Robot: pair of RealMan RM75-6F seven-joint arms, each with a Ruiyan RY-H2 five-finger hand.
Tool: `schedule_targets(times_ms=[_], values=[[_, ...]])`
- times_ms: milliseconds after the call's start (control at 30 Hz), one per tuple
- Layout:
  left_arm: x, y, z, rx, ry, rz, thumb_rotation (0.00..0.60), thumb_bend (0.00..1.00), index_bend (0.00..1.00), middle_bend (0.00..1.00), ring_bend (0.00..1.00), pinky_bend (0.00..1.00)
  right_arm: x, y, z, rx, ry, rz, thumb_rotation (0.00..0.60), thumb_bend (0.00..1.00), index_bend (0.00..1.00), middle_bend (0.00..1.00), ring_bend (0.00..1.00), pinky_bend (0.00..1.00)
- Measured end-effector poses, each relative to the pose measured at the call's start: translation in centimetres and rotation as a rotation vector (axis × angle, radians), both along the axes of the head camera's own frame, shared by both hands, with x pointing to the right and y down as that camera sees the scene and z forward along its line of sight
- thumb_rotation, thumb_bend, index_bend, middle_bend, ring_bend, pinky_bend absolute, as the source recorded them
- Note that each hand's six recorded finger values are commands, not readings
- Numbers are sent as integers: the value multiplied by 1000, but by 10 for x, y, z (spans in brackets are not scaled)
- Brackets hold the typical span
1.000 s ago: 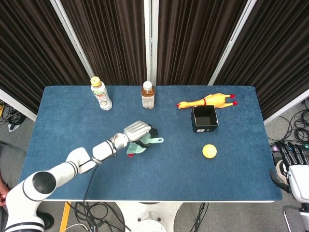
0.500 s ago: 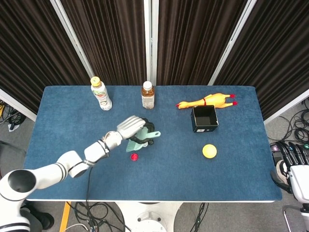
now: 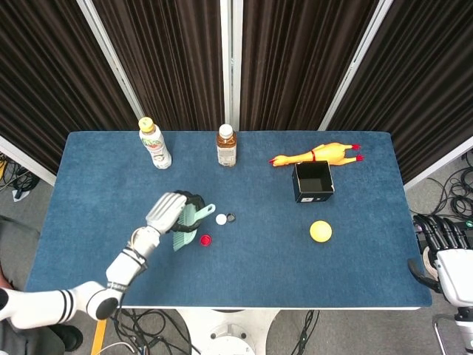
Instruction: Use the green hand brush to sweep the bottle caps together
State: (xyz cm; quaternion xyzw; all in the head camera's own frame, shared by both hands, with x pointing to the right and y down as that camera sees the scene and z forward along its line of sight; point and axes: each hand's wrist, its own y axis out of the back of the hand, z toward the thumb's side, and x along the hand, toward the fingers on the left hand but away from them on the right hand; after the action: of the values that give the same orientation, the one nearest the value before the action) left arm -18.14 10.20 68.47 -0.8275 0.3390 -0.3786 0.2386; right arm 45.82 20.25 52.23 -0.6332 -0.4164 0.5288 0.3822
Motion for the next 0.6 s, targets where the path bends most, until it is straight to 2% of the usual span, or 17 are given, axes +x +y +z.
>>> schedule_targets(times_ms=[133,333,600], values=[[11,18,0,34,-39,-42,600,465,493,538,397,331,1,1,0,-1,1,8,600,251,0,89,0,0],[34,40,6,44,-66,-88,600,465,493,538,397,332,4,2,0,-4,4,15,600,251,0,89,0,0],[52,49,19,96,-139,-77,600,465,493,538,397,335,6,4,1,-9,5,22,600,251,0,89,0,0]])
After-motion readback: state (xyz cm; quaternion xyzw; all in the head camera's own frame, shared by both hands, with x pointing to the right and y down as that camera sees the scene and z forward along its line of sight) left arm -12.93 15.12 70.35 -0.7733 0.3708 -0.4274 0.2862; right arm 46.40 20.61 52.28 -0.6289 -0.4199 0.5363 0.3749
